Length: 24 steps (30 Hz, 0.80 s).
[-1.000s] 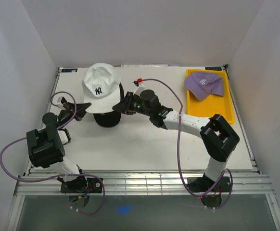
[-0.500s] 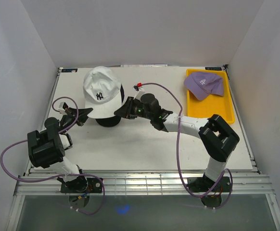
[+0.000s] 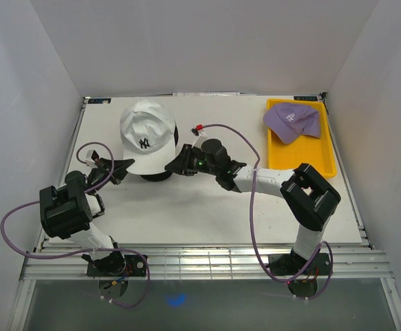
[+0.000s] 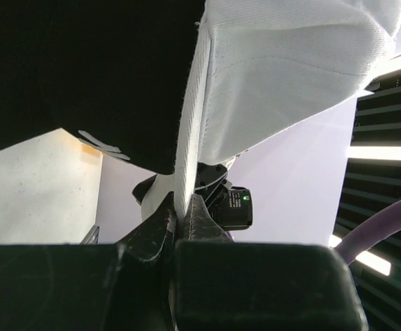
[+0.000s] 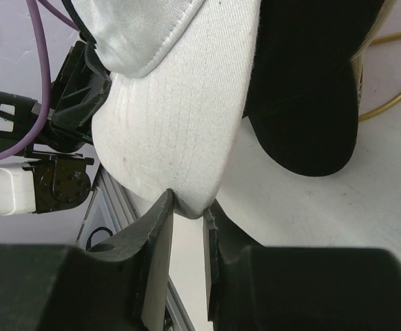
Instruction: Stack the hats
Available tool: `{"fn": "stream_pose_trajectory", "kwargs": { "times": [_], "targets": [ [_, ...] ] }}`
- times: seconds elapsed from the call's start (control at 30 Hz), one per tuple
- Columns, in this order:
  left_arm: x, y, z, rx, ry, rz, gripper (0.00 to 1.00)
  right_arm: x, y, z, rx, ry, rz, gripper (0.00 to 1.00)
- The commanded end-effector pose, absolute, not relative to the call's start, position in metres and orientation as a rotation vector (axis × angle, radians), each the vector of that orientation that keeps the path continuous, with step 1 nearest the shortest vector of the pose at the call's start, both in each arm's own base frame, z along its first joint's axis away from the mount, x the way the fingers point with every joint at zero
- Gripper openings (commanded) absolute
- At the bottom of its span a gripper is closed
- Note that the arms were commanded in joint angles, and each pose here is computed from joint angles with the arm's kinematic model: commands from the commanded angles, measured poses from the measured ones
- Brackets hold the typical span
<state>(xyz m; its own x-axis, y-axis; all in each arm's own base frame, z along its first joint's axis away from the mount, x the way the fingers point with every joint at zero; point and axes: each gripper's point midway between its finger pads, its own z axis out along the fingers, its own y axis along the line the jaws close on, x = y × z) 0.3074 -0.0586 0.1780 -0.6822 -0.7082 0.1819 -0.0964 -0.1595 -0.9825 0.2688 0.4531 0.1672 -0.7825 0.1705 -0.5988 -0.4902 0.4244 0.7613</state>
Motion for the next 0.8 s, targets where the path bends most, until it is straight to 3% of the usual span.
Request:
{"fn": "stream_pose_trajectory", "kwargs": {
  "times": [0.0,0.77],
  "targets": [
    [0.276,-0.087,0.194,-0.478,1.73,-1.867,0.0,0.198,0.471,0.124,-0.528,2.184,1.466,0.14],
    [0.265,-0.091,0.152,-0.568,1.806,-1.86,0.0,0.211,0.45,0.097,-0.482,2.259,1.456,0.14]
  ]
}}
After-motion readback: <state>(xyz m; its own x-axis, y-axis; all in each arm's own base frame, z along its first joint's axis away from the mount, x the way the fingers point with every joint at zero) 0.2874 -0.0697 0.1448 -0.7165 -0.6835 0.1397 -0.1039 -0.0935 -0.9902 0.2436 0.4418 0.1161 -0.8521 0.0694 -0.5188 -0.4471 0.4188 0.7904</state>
